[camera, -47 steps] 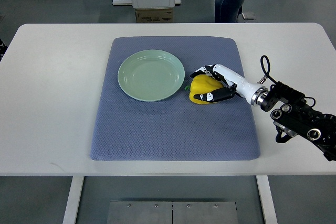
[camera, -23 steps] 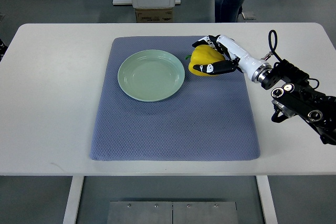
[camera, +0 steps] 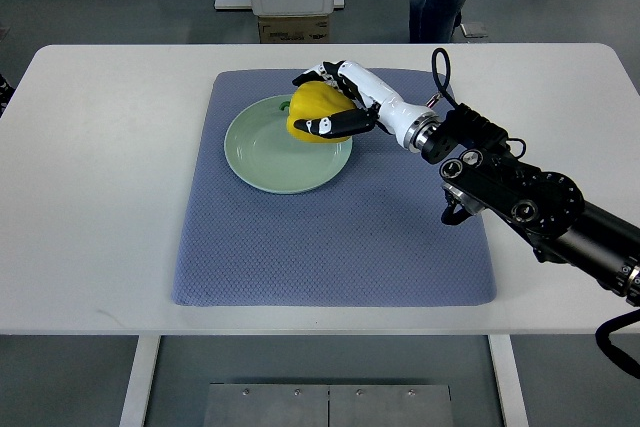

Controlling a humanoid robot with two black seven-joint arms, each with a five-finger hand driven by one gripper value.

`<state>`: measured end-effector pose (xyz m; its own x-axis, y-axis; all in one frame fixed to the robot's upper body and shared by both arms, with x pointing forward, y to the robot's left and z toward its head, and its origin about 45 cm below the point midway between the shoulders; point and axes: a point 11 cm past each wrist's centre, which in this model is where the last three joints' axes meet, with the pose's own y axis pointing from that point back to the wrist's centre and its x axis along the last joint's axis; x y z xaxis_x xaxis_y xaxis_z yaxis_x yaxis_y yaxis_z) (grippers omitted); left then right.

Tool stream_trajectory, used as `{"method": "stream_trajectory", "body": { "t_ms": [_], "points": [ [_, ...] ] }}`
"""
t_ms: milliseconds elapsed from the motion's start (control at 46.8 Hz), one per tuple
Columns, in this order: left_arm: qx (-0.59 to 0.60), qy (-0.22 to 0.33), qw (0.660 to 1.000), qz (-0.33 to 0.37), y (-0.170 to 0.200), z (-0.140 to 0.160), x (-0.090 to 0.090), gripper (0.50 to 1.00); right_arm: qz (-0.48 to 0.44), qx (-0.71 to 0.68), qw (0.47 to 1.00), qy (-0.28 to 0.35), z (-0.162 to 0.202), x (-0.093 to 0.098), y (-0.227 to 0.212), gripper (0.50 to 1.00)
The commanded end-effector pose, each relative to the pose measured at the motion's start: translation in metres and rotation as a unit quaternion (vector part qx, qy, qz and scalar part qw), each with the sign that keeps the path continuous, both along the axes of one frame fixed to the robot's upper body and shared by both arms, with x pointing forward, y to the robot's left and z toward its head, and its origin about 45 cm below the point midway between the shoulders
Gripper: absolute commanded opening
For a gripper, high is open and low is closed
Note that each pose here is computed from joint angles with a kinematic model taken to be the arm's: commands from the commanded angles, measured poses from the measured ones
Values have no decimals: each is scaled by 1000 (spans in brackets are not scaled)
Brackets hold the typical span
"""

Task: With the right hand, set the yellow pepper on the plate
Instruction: 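Lower the pepper onto the green plate and open the right hand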

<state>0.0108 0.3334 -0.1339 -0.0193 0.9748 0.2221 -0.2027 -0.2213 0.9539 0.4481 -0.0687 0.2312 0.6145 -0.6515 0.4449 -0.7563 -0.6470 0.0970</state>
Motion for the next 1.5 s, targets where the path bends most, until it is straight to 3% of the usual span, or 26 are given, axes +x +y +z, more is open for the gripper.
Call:
{"method": "stream_trajectory", "body": {
  "t_ms": [0,1070,1091,1134,1155,1219,1476],
  "points": [
    [0,0,1000,0,0,0,0,1000,5,3,1000,5,-1,-3,10,500],
    [0,0,1000,0,0,0,0,1000,15,-56,998,21,-33,-17,11,500],
    [0,0,1000,0,0,0,0,1000,14,-55,998,22,-33,-16,10,553],
    [0,0,1000,0,0,0,0,1000,13,-54,998,23,-32,-16,10,833],
    [0,0,1000,0,0,0,0,1000,13,-52,998,22,-32,-16,11,896],
    [0,0,1000,0,0,0,0,1000,13,-44,999,27,-31,-17,12,985],
    [0,0,1000,0,0,0,0,1000,4,-29,999,25,-23,-12,11,998]
  ]
}}
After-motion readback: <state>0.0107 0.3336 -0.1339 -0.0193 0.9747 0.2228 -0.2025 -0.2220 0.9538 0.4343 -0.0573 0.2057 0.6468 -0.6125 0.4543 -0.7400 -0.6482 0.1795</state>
